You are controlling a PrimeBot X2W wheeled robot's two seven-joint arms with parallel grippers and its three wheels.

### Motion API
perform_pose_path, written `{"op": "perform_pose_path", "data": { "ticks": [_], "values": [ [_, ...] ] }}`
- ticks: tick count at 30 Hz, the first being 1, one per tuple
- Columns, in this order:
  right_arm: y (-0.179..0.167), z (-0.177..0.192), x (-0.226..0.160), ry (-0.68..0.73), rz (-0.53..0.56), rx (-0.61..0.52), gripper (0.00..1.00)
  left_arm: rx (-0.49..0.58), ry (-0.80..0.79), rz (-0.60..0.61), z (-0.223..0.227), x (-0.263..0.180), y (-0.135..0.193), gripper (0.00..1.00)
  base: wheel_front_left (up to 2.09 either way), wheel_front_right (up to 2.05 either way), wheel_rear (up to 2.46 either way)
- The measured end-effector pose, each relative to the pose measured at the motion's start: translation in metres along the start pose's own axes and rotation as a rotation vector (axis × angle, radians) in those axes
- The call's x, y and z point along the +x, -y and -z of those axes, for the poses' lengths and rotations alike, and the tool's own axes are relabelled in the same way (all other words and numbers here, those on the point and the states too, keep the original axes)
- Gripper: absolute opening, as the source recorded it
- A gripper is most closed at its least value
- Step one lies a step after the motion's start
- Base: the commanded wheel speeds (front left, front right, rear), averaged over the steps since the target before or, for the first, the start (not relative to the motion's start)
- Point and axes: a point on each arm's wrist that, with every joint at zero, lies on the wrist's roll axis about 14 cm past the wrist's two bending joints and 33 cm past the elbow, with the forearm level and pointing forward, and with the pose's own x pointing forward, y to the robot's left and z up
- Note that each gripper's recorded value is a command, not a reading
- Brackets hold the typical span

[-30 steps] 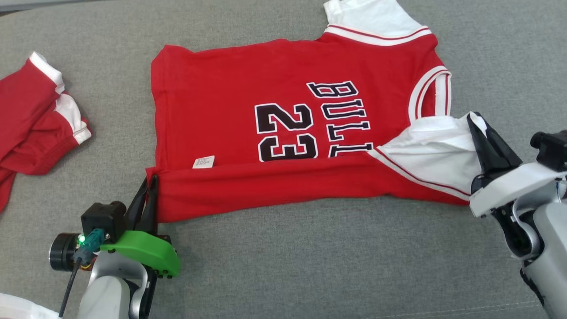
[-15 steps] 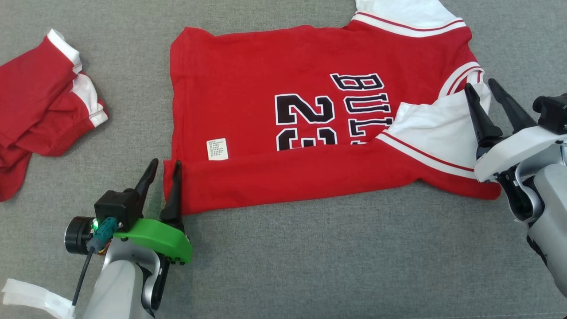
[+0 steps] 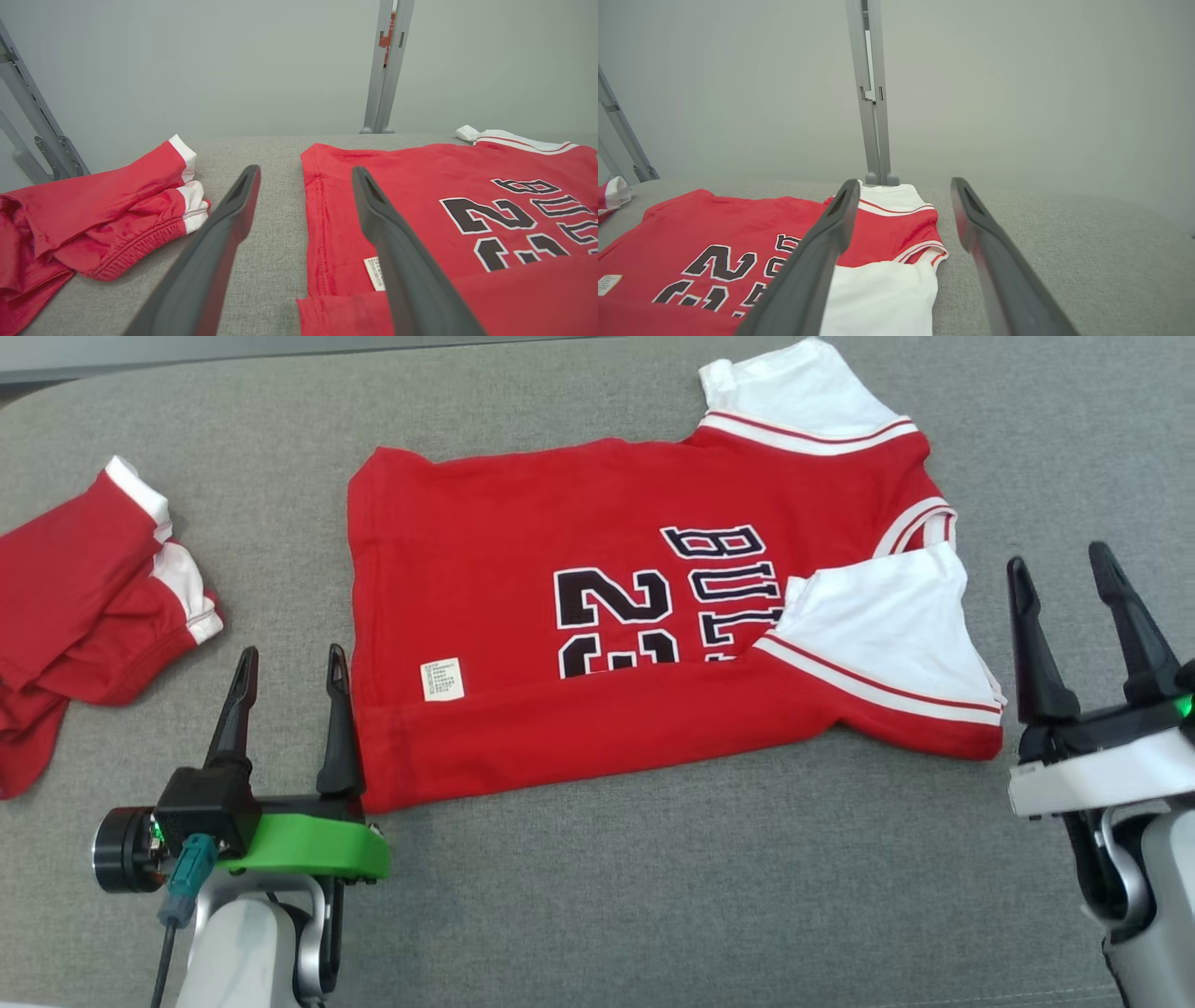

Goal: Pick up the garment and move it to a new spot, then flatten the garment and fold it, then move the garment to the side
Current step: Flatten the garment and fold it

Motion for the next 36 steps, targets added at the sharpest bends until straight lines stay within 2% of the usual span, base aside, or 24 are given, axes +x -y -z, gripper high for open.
{"op": "perform_pose_path", "data": {
  "ticks": [11, 21, 24, 29, 36],
  "values": [
    [-0.008, -0.004, -0.06, -0.023, 0.057, 0.028, 1.0, 0.02, 0.007, 0.001, -0.005, -0.021, 0.004, 1.0, 0.0, 0.0, 0.0],
    [-0.008, -0.001, -0.066, -0.039, 0.063, 0.035, 1.0, 0.03, 0.001, 0.0, -0.006, -0.023, 0.005, 1.0, 0.0, 0.0, 0.0],
    [-0.001, 0.013, -0.068, -0.088, 0.078, 0.035, 1.0, 0.037, -0.066, 0.006, 0.009, -0.026, 0.005, 1.0, 0.0, 0.0, 0.0],
    [0.009, 0.06, -0.081, -0.247, 0.115, 0.067, 1.0, -0.002, -0.248, 0.021, 0.058, -0.039, 0.009, 1.0, 0.0, 0.0, 0.0],
    [0.017, 0.106, -0.083, -0.374, 0.151, 0.117, 1.0, -0.119, -0.427, 0.009, 0.104, -0.053, 0.013, 1.0, 0.0, 0.0, 0.0]
  ]
}}
